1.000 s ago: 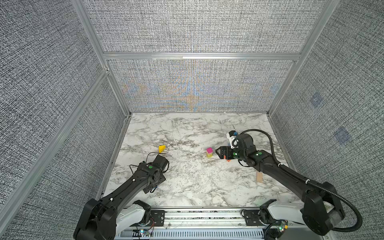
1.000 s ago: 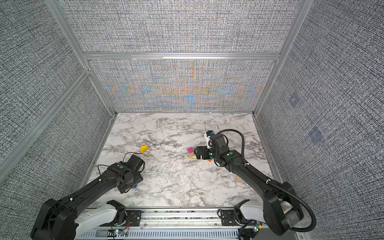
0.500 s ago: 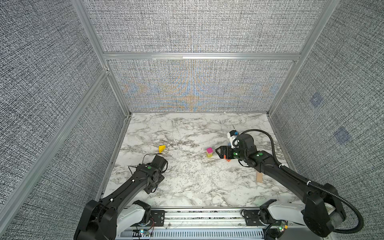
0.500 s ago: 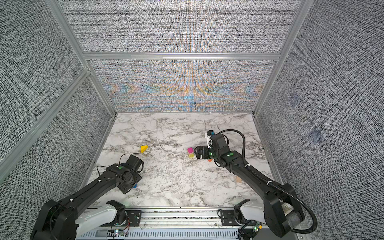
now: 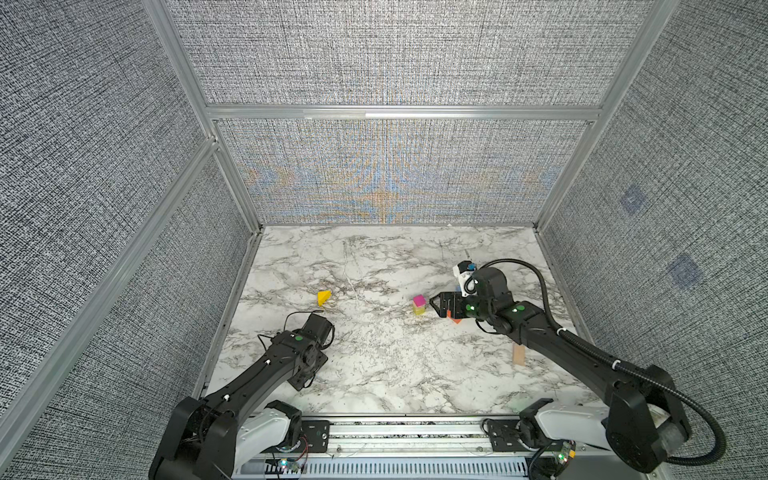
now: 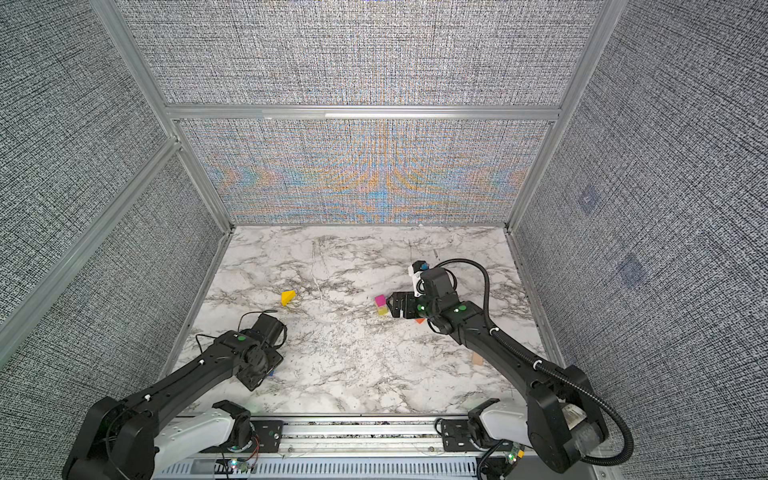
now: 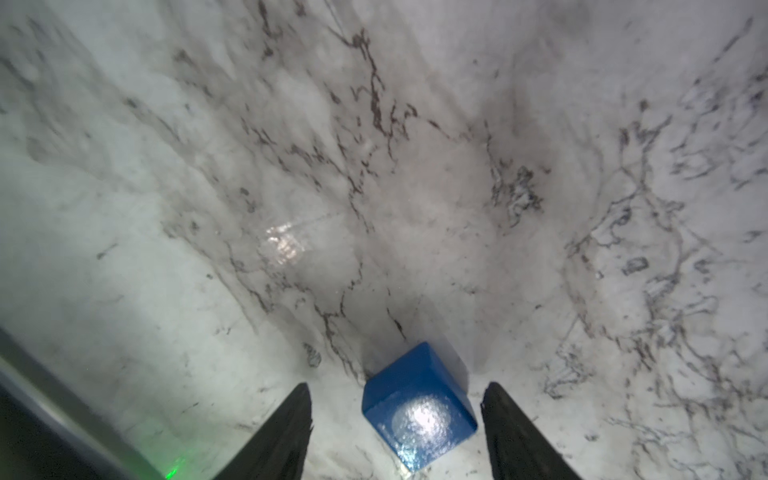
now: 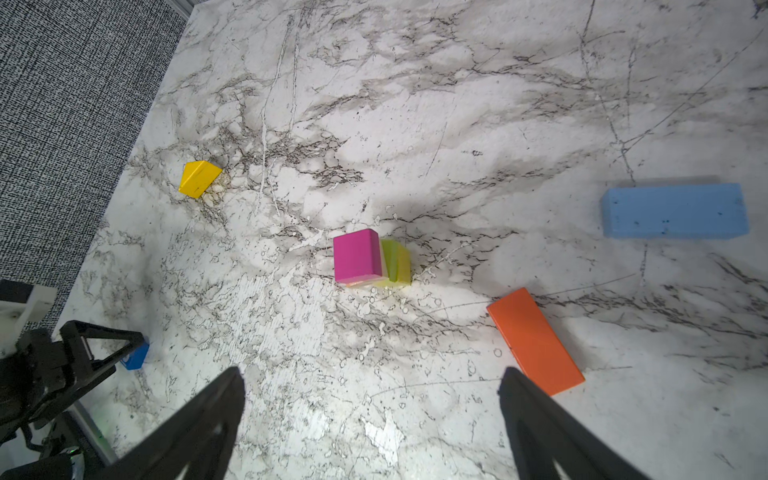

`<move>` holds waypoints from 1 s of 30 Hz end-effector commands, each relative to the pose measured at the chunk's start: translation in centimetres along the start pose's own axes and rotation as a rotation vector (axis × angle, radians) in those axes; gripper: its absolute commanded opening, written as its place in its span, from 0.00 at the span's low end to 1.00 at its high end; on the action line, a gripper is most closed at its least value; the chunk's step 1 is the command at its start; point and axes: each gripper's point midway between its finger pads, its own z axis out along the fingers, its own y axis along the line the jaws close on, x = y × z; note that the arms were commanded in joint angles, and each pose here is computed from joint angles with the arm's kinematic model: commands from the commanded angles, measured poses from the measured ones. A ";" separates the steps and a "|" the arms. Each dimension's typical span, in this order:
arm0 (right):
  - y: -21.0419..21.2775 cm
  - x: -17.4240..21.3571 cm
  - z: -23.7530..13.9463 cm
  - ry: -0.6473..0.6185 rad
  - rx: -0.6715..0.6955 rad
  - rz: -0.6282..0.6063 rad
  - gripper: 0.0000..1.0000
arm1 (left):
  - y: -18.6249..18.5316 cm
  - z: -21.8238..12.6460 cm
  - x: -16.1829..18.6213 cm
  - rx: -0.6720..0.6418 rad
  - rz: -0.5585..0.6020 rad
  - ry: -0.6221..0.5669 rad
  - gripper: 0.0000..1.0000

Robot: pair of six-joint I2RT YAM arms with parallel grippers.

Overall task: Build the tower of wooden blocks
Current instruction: 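Close the left gripper on the blue 6 cube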

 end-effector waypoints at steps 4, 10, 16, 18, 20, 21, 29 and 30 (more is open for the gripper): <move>0.4 -0.2 0.1 -0.012 -0.022 -0.003 0.98 | -0.9 0.2 -0.2 0.015 0.001 0.003 0.66; 0.5 -0.2 0.3 -0.009 -0.026 -0.002 0.98 | -1.1 0.4 -0.2 0.011 0.006 0.009 0.66; 0.4 -0.2 0.4 -0.007 -0.028 0.000 0.98 | -1.3 0.6 -0.3 -0.001 0.018 0.011 0.62; 0.5 -0.1 0.5 -0.002 -0.030 0.001 0.98 | -1.4 0.7 -0.4 -0.005 0.024 0.008 0.62; 0.5 0.0 0.5 0.000 -0.030 0.001 0.98 | -1.6 0.6 -0.5 -0.006 0.031 0.004 0.62; 0.5 0.0 0.5 0.000 -0.031 0.001 0.98 | -1.8 0.6 -0.7 -0.006 0.035 0.001 0.62; 0.5 0.0 0.5 0.001 -0.031 0.002 0.98 | -3.2 0.5 -1.2 -0.013 0.063 0.002 0.60; 0.4 0.0 0.6 0.002 -0.031 0.001 0.98 | -3.3 0.6 -1.1 -0.015 0.066 0.004 0.60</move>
